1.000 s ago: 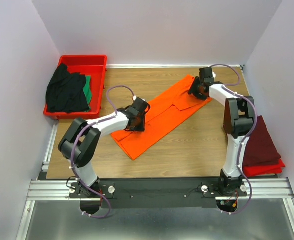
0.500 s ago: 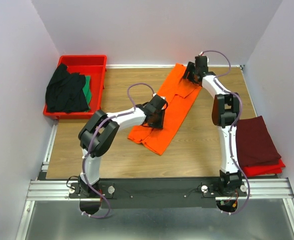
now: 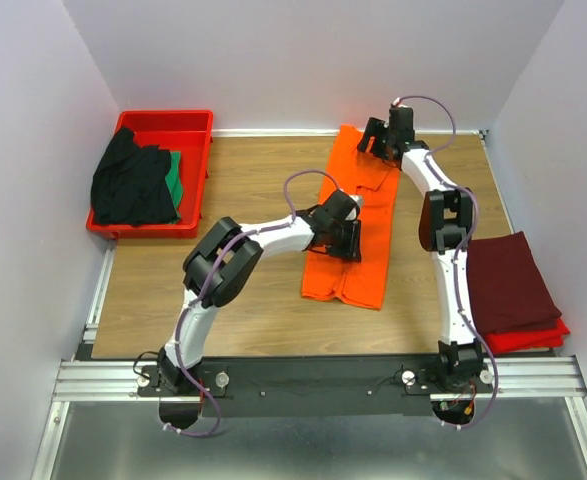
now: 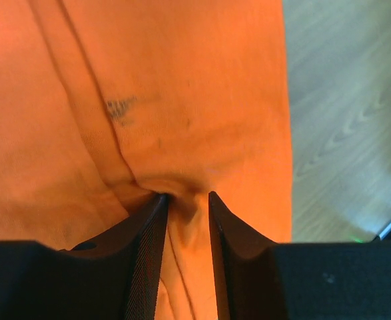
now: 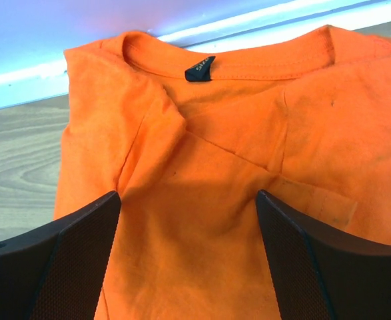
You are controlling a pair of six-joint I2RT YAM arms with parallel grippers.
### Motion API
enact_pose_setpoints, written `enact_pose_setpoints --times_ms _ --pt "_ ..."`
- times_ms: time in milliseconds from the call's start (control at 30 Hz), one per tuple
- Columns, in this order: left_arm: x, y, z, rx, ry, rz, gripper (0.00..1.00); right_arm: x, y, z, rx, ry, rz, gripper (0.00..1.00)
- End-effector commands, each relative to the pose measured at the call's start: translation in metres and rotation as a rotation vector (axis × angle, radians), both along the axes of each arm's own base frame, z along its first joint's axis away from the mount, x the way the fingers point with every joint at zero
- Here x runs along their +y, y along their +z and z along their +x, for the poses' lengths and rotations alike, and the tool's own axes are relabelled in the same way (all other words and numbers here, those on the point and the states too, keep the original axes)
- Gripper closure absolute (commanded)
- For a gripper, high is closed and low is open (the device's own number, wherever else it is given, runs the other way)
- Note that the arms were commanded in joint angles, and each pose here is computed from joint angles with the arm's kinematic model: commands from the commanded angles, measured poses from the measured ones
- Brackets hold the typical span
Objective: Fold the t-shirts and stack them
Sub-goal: Fold the tshirt
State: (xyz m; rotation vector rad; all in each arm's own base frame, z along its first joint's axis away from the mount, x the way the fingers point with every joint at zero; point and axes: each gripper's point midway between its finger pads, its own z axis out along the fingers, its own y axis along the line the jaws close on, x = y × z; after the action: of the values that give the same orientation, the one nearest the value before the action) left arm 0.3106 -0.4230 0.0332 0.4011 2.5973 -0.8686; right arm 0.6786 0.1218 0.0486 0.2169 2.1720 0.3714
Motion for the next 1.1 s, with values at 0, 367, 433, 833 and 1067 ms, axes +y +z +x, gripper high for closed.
enact_pose_setpoints --times_ms 0,367,433,833,1067 --pt "0.005 -0.013 -0.036 0.065 -0.048 0.039 0.60 0.004 0.035 -0.008 -0.029 0.042 -0.003 0.10" --pt "0.021 0.039 -0.038 -0.073 -0.037 0.026 0.54 -0.003 0.110 -0.031 -0.101 0.036 -0.022 0.03" --pt "0.028 0.067 -0.030 -0.140 -0.011 0.012 0.53 -0.008 0.121 -0.048 -0.087 0.008 -0.014 0.03" --pt "0.161 0.047 -0.009 -0.156 0.237 0.208 0.58 -0.011 0.067 -0.242 0.226 -0.087 0.085 0.21" --pt "0.177 0.010 -0.033 -0.095 0.199 0.272 0.60 0.020 0.034 -0.353 0.337 -0.049 0.111 0.32"
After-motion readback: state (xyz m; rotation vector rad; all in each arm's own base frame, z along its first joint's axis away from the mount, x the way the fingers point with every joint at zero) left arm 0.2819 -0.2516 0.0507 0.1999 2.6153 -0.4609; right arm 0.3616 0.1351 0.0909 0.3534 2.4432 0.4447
